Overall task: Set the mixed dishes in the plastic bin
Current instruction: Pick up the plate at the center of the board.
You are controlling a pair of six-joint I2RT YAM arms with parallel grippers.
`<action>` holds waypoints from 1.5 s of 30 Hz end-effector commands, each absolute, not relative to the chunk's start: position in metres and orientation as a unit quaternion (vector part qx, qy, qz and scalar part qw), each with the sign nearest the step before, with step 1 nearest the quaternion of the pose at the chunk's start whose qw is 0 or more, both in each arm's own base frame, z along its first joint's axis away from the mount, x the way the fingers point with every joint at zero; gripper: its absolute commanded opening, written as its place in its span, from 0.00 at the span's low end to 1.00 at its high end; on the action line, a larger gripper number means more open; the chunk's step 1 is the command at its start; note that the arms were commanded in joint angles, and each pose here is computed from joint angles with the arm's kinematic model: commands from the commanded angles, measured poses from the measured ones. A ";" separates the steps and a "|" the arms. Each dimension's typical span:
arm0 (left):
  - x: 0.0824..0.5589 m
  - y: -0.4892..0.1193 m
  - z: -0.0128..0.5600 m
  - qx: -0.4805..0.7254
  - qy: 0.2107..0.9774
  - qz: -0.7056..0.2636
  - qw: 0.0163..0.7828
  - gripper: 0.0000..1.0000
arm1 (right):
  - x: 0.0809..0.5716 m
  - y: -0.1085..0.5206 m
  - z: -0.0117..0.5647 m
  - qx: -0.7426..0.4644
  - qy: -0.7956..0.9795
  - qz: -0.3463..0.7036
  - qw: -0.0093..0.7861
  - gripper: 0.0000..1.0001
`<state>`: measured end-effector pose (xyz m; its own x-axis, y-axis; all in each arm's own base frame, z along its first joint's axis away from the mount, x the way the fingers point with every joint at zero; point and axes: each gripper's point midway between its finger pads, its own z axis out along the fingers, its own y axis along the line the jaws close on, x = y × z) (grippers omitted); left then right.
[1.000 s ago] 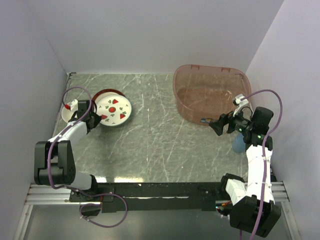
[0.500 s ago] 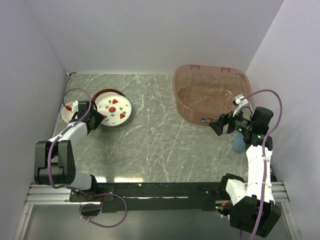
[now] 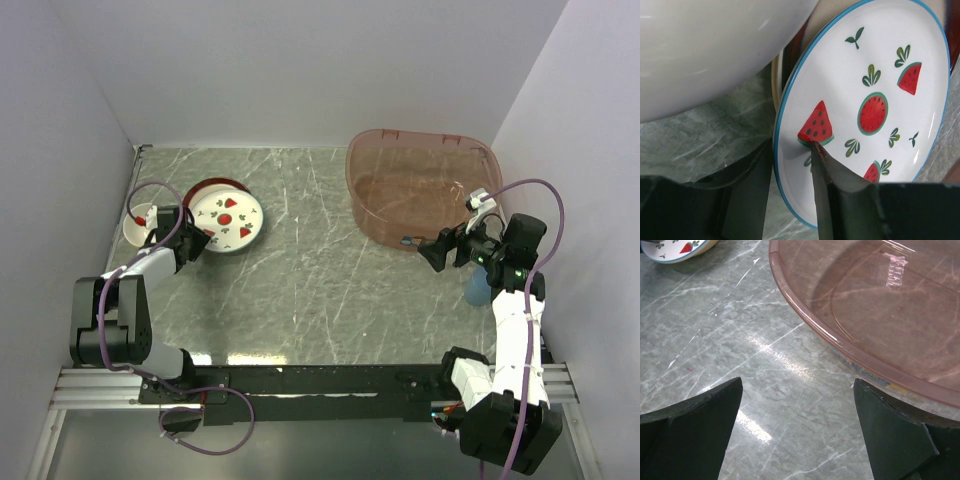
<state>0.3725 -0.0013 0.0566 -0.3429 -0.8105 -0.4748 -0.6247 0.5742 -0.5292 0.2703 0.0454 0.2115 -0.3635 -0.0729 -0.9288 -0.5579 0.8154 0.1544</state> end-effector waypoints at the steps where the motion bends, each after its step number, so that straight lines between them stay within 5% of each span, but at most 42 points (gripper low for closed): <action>1: 0.374 0.000 0.052 -0.452 0.799 -0.140 0.370 0.39 | 0.273 0.047 0.237 -0.225 0.772 0.213 0.554 1.00; 31: 0.360 0.004 0.120 -0.434 0.769 -0.209 0.421 0.04 | 0.271 0.048 0.238 -0.229 0.769 0.214 0.557 1.00; 45: 0.360 0.004 0.181 -0.410 0.733 -0.286 0.461 0.01 | 0.272 0.048 0.238 -0.227 0.770 0.214 0.557 1.00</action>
